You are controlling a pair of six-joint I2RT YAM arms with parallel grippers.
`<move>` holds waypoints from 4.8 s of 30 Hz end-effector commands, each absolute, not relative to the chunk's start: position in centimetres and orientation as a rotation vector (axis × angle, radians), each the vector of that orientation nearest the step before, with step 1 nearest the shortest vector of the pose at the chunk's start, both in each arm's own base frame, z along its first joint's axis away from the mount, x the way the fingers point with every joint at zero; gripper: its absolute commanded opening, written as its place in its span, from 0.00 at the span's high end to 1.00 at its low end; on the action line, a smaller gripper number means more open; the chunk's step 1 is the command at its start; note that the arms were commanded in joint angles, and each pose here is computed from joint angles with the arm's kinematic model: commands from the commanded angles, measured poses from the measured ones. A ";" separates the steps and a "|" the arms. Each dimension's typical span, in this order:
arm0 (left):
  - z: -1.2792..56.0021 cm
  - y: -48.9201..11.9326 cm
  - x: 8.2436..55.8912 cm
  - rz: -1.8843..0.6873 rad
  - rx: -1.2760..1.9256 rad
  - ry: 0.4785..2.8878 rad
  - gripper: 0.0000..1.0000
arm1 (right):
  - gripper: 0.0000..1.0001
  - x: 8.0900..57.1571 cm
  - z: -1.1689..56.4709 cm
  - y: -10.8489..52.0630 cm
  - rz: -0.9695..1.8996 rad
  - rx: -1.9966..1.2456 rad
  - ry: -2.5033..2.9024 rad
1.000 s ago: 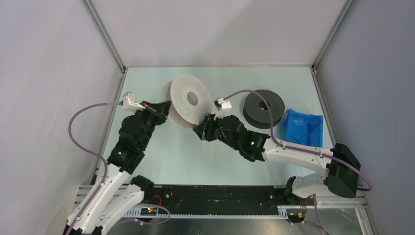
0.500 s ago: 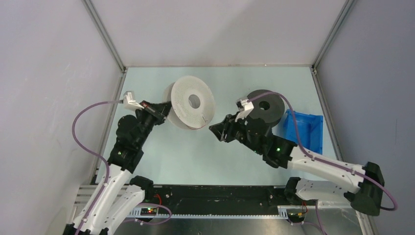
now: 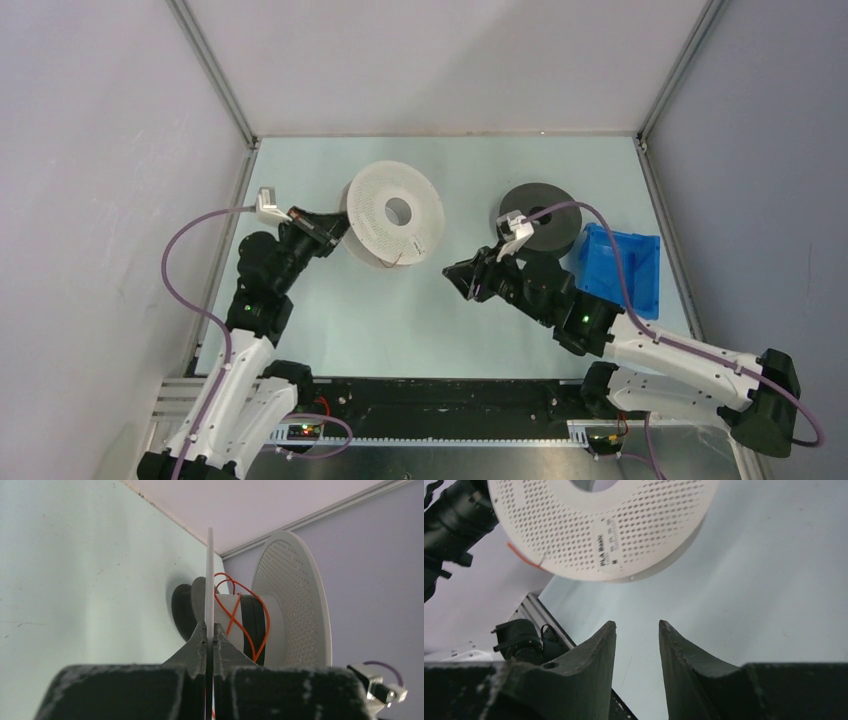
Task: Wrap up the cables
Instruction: Wrap the cable around the cable reel.
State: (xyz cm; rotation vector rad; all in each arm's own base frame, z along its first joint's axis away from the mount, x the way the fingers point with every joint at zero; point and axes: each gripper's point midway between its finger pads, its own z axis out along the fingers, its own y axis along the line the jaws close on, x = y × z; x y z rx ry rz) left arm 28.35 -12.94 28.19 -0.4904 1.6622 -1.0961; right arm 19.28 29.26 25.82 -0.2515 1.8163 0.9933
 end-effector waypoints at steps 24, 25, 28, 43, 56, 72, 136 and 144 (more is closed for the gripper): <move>32.1 -10.7 28.5 -1.147 -0.655 1.416 1.00 | 0.56 19.5 37.4 39.4 1.008 -0.397 1.377; 32.1 -10.7 28.5 -1.145 -0.652 1.416 1.00 | 0.55 19.6 38.4 39.7 1.016 -0.397 1.367; 32.0 -10.7 28.5 -1.139 -0.647 1.419 1.00 | 0.55 20.4 38.2 41.3 0.992 -0.418 1.417; 31.7 -10.7 28.4 -1.117 -0.623 1.425 1.00 | 0.58 22.2 36.3 44.7 0.954 -0.455 1.507; 31.6 -9.9 28.1 -1.103 -0.668 1.388 1.00 | 1.00 22.8 35.5 44.1 0.919 -0.411 1.558; 33.1 -7.5 27.5 -1.188 -0.875 1.198 1.00 | 1.00 23.9 31.6 41.3 1.010 -0.265 1.674; 32.0 -8.8 27.3 -1.254 -0.782 1.191 1.00 | 1.00 26.2 30.0 37.2 1.203 0.029 1.648; 31.9 -10.2 26.5 -1.288 -0.679 1.237 1.00 | 1.00 26.9 30.2 36.3 1.236 0.038 1.646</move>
